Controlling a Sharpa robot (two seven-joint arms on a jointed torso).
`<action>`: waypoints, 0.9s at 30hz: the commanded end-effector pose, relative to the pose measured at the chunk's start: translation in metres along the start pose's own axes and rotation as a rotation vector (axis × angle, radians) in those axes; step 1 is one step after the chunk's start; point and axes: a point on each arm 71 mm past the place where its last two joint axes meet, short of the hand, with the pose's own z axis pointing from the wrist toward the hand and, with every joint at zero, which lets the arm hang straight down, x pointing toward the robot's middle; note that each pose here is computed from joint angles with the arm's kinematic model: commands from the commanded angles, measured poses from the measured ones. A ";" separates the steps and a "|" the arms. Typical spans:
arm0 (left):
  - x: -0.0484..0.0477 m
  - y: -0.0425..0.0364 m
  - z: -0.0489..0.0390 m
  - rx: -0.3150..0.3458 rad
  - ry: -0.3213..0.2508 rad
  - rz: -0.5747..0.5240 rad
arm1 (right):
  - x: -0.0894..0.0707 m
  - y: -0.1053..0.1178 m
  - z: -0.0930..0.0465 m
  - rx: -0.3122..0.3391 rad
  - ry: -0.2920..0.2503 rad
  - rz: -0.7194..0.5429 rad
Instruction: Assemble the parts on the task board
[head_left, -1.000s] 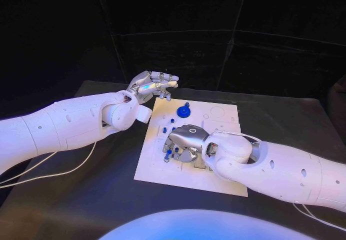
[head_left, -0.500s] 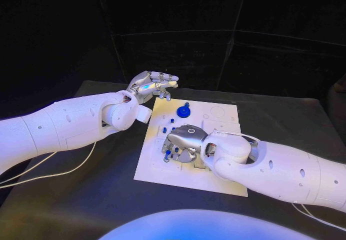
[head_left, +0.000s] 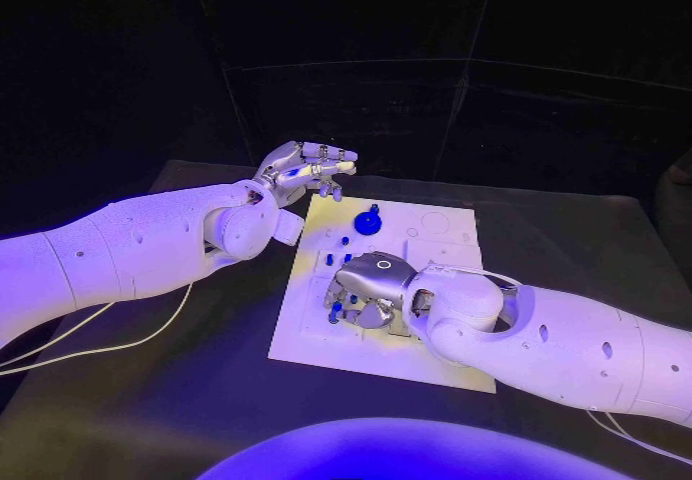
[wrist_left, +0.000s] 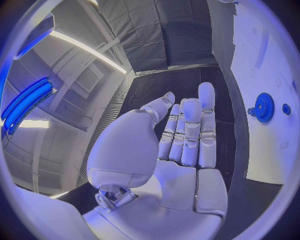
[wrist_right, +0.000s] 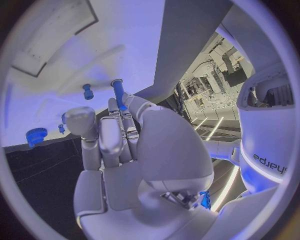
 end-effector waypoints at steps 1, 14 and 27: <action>0.0010 -0.0015 0.0005 0.006 0.011 -0.008 | -0.002 0.001 0.000 -0.002 -0.016 -0.009; 0.0011 -0.0014 0.0003 0.004 0.012 -0.009 | 0.003 -0.002 0.002 0.030 0.045 -0.030; 0.0013 -0.0013 0.0004 0.003 0.013 -0.009 | 0.002 0.003 0.007 0.018 0.030 -0.015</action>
